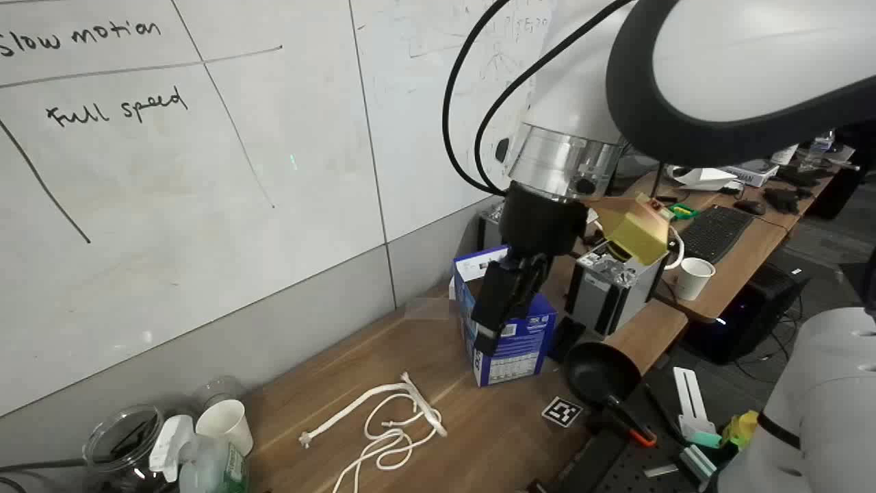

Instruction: Place the white ropes inside the blue box

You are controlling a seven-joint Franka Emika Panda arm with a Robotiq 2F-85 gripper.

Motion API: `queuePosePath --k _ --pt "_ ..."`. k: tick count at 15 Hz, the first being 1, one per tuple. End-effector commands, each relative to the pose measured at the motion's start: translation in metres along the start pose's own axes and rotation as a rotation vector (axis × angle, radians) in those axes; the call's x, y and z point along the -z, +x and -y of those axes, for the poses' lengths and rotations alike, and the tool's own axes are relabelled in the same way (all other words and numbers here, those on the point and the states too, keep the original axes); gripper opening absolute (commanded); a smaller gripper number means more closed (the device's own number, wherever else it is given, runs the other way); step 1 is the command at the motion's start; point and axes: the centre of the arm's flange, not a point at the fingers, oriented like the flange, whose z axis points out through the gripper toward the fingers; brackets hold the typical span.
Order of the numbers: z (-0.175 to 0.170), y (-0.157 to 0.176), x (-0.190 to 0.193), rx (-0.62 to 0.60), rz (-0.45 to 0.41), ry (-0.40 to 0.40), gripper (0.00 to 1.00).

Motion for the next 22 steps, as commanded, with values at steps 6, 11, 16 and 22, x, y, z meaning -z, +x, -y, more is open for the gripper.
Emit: queuePosePath --k 6,11,16,22 --pt "0.002 0.004 -0.002 -0.004 -0.003 -0.016 1.00" --pt "0.005 0.036 -0.043 -0.058 -0.047 -0.112 1.00" --pt "-0.003 0.093 -0.102 -0.126 -0.050 -0.264 1.00" --pt "-0.036 0.143 -0.173 -0.126 0.003 -0.350 1.00"
